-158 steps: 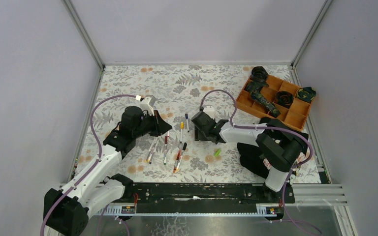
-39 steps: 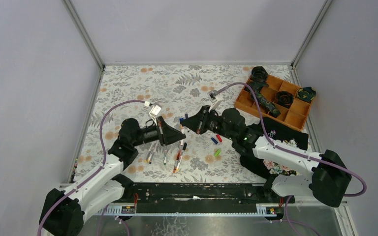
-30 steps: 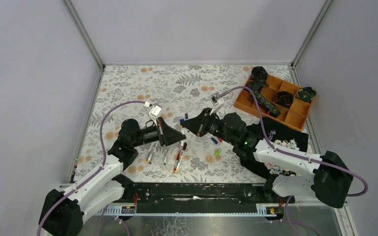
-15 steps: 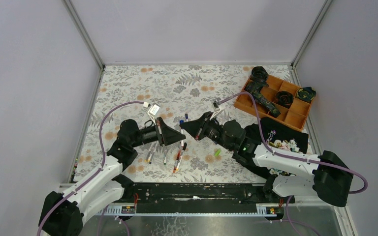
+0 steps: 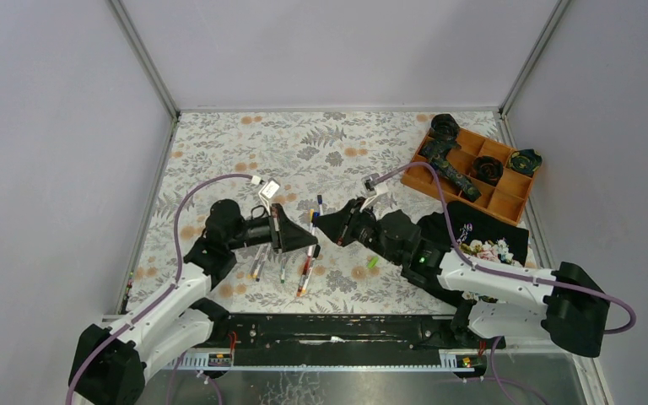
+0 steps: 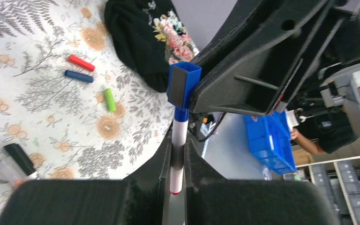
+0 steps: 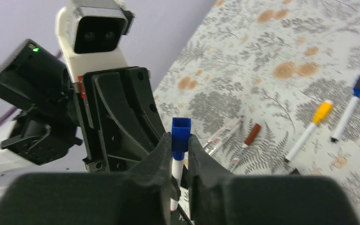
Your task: Insert the pens into the pen caps
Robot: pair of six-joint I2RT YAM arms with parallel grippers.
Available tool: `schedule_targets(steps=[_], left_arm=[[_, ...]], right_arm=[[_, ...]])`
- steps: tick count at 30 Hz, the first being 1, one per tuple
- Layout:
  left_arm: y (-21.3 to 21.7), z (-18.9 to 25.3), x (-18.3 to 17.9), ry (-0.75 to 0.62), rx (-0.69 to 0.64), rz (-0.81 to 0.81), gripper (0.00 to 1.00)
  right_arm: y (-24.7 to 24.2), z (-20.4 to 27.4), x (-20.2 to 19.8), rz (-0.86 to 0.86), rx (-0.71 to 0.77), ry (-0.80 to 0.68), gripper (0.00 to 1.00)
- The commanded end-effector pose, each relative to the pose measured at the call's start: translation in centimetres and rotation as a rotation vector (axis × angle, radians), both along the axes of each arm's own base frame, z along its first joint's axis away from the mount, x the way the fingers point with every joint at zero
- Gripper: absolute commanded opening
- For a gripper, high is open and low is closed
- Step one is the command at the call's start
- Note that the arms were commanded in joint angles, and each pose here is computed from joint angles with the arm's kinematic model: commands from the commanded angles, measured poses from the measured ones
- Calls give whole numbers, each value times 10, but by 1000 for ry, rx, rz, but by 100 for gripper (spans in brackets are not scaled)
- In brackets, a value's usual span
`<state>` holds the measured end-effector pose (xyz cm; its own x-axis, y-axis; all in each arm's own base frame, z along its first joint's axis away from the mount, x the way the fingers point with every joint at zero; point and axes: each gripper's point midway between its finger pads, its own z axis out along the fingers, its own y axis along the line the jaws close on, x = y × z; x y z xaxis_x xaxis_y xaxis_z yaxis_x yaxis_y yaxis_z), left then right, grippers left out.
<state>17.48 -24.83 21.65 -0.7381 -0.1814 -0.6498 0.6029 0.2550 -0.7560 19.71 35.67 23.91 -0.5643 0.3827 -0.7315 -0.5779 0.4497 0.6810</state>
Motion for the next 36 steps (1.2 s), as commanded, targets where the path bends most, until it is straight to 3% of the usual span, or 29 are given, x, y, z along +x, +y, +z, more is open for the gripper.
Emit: schedule_targets(steps=[1, 4, 8, 16, 19, 22, 27, 30, 36], left_arm=[[23, 5, 63, -85, 89, 296, 0], [33, -38, 71, 40, 215, 362, 0], [47, -91, 85, 199, 397, 440, 0], [41, -144, 92, 313, 582, 430, 0], [37, -152, 92, 321, 597, 405, 11], [34, -150, 93, 300, 602, 401, 29], [54, -145, 95, 277, 663, 495, 49], [88, -148, 95, 302, 763, 661, 50], [147, -170, 70, 406, 924, 903, 39]], right_arm=[[-9, -39, -39, 101, -277, 42, 29], [-35, -35, -14, -63, -339, 24, 53], [-65, -52, 13, -182, -387, 86, 65], [-93, -105, 27, -221, -553, 231, 70], [-93, -114, 23, -211, -560, 251, 70], [-94, -120, 22, -208, -561, 264, 71], [-93, -120, 22, -208, -560, 260, 71], [-95, -119, 23, -214, -565, 253, 72], [-99, -120, 22, -224, -565, 246, 72]])
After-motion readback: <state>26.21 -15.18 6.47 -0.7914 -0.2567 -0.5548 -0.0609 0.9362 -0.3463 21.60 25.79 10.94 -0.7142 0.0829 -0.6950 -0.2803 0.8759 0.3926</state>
